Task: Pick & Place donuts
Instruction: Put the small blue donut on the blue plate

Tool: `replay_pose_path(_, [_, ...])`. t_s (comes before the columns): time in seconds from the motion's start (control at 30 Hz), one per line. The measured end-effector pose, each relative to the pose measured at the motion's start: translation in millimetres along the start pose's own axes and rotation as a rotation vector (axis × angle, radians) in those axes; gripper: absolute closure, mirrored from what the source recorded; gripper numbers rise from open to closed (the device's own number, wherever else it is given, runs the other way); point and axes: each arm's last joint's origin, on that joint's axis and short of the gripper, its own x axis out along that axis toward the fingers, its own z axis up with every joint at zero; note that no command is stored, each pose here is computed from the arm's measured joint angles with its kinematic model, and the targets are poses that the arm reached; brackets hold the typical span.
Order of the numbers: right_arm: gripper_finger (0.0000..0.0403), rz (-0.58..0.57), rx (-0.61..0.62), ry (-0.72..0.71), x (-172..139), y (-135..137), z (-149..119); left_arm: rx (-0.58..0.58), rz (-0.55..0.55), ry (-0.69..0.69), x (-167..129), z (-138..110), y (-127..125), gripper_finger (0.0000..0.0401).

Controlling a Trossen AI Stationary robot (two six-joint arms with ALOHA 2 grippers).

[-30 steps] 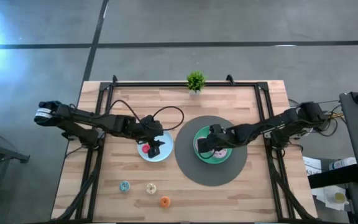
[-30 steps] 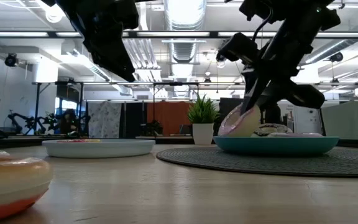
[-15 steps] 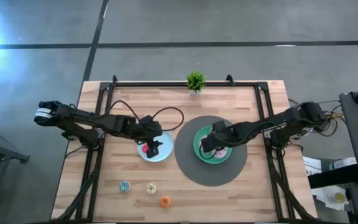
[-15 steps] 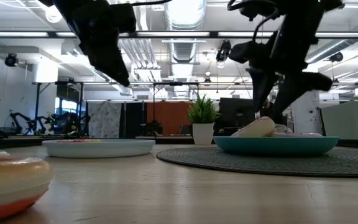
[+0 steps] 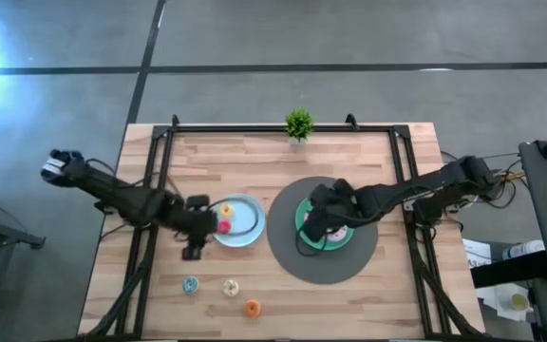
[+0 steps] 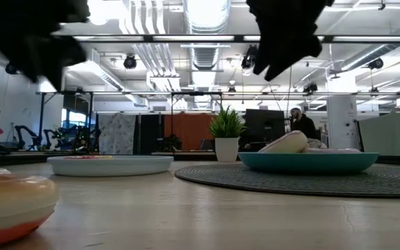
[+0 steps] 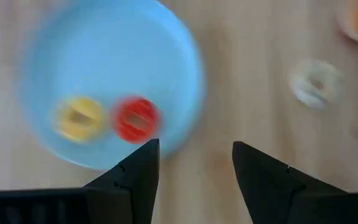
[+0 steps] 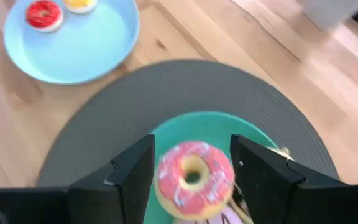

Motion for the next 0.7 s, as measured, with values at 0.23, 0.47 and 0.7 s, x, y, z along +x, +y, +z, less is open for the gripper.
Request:
replay_pose_path(0.23, [0.02, 0.005, -0.02, 0.008, 17.9, 16.1, 0.1, -0.02, -0.19, 0.175, 13.7, -59.8, -44.0, 0.0224])
replay_pose_path(0.47, [0.0199, 0.004, -0.051, 0.078, 41.8, 33.7, -2.9, -0.078, -0.277, 0.118, 37.5, -83.1, -71.9, 0.0224])
replay_pose_path(0.7, [0.0199, 0.017, -0.065, 0.075, 48.8, 48.5, 3.8, -0.142, -0.202, 0.151, 53.8, -90.6, -69.8, 0.0224])
